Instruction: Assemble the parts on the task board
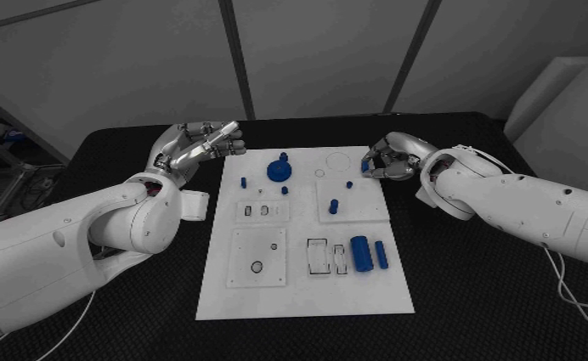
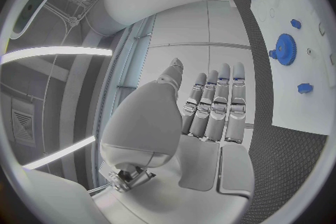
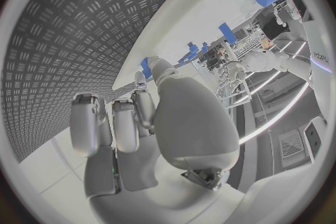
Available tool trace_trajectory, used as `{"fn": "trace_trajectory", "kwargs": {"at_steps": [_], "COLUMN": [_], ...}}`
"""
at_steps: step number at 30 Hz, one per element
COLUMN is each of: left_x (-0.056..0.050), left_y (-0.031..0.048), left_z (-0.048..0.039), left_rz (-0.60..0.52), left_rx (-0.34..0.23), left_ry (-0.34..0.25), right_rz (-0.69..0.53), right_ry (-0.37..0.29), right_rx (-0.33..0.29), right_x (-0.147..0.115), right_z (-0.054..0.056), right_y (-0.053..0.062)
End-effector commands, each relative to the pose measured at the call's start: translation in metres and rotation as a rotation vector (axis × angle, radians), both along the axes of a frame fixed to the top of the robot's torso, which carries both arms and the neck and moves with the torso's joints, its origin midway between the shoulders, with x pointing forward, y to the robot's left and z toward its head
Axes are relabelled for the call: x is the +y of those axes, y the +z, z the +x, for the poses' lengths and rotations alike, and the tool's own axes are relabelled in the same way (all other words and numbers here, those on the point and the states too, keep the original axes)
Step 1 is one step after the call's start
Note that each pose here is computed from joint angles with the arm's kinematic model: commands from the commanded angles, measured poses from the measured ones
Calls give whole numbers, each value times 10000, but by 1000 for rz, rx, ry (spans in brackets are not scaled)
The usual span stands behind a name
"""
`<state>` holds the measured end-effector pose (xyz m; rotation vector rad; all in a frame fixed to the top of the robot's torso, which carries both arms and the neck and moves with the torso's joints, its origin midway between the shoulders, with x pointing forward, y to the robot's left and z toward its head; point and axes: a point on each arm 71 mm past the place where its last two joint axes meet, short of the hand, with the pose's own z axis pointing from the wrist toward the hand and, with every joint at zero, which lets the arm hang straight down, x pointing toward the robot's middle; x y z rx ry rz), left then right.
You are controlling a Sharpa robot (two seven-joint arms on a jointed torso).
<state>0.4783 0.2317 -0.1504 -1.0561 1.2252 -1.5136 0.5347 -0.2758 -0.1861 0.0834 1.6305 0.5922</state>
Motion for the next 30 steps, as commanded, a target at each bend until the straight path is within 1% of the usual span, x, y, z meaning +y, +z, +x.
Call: {"fn": "trace_trajectory", "kwargs": {"at_steps": [1, 14, 30], "left_x": [-13, -14, -13], "left_y": [14, 9, 2], "left_z": [-2, 1, 4], "left_rz": [-1, 0, 1], "left_rx": [-9, -6, 0], "left_ry": [-14, -15, -16], "right_rz": [3, 6, 16], "right_ry": [-7, -5, 14], "right_rx": [0, -5, -7], "right_x": [7, 27, 67], "right_z": [4, 12, 9], "right_y": [7, 8, 11]}}
